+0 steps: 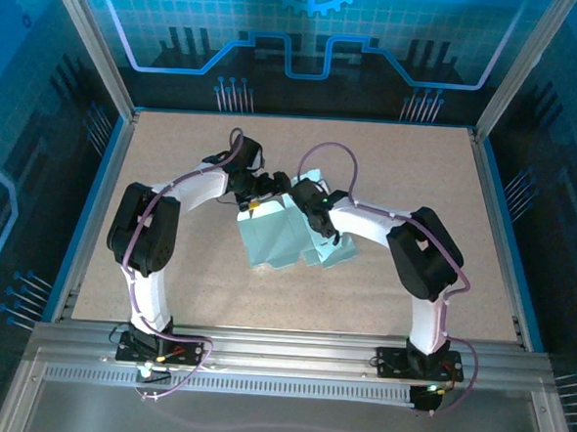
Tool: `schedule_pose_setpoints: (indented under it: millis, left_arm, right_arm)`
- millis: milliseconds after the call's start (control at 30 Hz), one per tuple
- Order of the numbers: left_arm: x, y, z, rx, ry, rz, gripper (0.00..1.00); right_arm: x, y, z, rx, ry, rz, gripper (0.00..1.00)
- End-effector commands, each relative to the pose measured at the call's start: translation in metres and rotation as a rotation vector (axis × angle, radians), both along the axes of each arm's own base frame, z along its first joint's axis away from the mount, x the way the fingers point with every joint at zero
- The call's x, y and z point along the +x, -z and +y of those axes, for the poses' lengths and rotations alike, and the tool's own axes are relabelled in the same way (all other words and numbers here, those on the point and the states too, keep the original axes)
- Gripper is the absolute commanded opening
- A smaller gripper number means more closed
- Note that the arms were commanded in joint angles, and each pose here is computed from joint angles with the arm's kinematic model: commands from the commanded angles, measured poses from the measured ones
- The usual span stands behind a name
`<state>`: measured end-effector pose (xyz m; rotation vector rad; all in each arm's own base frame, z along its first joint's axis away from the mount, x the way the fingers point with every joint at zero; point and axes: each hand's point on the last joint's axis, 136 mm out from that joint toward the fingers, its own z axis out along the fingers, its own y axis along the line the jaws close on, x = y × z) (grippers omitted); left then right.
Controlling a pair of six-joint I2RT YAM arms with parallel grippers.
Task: Fold the paper box
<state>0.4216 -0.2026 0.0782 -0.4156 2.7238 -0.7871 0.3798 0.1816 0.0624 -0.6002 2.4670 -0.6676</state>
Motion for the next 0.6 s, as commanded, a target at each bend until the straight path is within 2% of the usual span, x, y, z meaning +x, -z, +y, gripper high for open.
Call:
schedule_pose_setpoints:
  millis: [0, 233, 400, 567]
  left_arm:
    - [0.0, -0.006, 0.004, -0.005, -0.011, -0.006, 0.99]
    - [0.004, -0.022, -0.008, -0.062, 0.02, -0.028, 0.99]
    - [0.017, -0.045, -0.021, -0.068, 0.062, -0.073, 0.99]
    - [0.033, -0.059, -0.038, -0.036, 0.13, -0.1, 0.99]
  right_arm:
    - [0.001, -0.01, -0.002, 0.039, 0.018, -0.009, 0.0]
    - [-0.002, -0.01, 0.02, 0.464, -0.095, 0.048, 0.0]
    - [-0.003, -0.014, 0.025, 0.598, -0.16, 0.07, 0.0]
    - [-0.001, -0.019, 0.024, 0.639, -0.178, 0.054, 0.0]
